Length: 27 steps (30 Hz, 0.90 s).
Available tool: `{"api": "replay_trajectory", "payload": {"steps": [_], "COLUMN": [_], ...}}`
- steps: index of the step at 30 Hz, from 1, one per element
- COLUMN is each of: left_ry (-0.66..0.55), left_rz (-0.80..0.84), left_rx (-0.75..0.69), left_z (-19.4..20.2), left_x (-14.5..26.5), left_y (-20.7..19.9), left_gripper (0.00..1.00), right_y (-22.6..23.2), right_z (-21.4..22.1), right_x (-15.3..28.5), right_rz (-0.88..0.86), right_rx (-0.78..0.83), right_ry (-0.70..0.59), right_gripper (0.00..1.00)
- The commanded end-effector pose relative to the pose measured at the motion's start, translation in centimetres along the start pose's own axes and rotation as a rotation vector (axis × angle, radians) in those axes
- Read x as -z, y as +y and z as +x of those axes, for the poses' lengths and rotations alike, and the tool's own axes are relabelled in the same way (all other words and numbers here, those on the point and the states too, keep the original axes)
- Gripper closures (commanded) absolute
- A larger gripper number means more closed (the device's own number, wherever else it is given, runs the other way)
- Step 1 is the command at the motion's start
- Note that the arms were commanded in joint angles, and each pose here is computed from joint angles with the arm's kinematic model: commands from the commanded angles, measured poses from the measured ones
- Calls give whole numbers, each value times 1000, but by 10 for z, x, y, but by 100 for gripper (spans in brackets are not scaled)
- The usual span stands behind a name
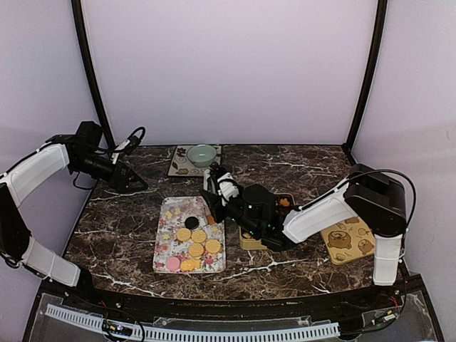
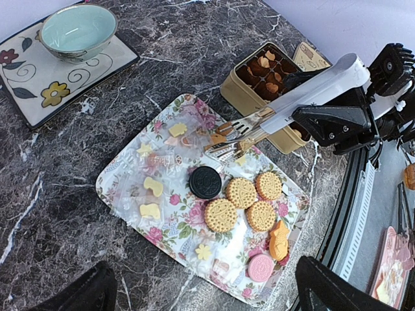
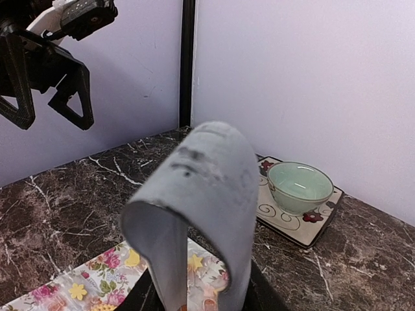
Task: Pack the cookies
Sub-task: Pick up the fake cookies from the plate.
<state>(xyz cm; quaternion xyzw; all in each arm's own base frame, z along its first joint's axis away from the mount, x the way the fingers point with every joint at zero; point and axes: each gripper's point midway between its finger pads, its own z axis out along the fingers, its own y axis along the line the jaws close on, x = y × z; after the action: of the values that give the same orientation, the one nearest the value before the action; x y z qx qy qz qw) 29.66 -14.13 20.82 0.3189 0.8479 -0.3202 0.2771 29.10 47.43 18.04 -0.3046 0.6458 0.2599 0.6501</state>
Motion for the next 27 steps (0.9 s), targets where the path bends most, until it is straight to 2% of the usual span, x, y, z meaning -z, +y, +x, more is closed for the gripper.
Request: {"api": "replay_trajectory", "payload": {"steps": [1, 9, 20, 27], "left_ry": [-10, -11, -14, -12], "left_rz": [18, 15, 23, 23], "left_rx": [-7, -11, -7, -10], "left_z": [-4, -5, -7, -6], "left_x": [4, 5, 4, 4], "left_y": [-5, -4, -3, -3], "left_gripper": [1, 1, 1, 1], "right_y": [7, 12, 6, -7], "right_z": [10, 12, -85, -110], "right_x": [-1, 2, 18, 41], "right_rz": [-10, 16, 1, 18], "right_rx": [13, 97, 73, 48], "right_ry": [28, 47, -126, -159], "right_gripper": [67, 76, 79, 79]}}
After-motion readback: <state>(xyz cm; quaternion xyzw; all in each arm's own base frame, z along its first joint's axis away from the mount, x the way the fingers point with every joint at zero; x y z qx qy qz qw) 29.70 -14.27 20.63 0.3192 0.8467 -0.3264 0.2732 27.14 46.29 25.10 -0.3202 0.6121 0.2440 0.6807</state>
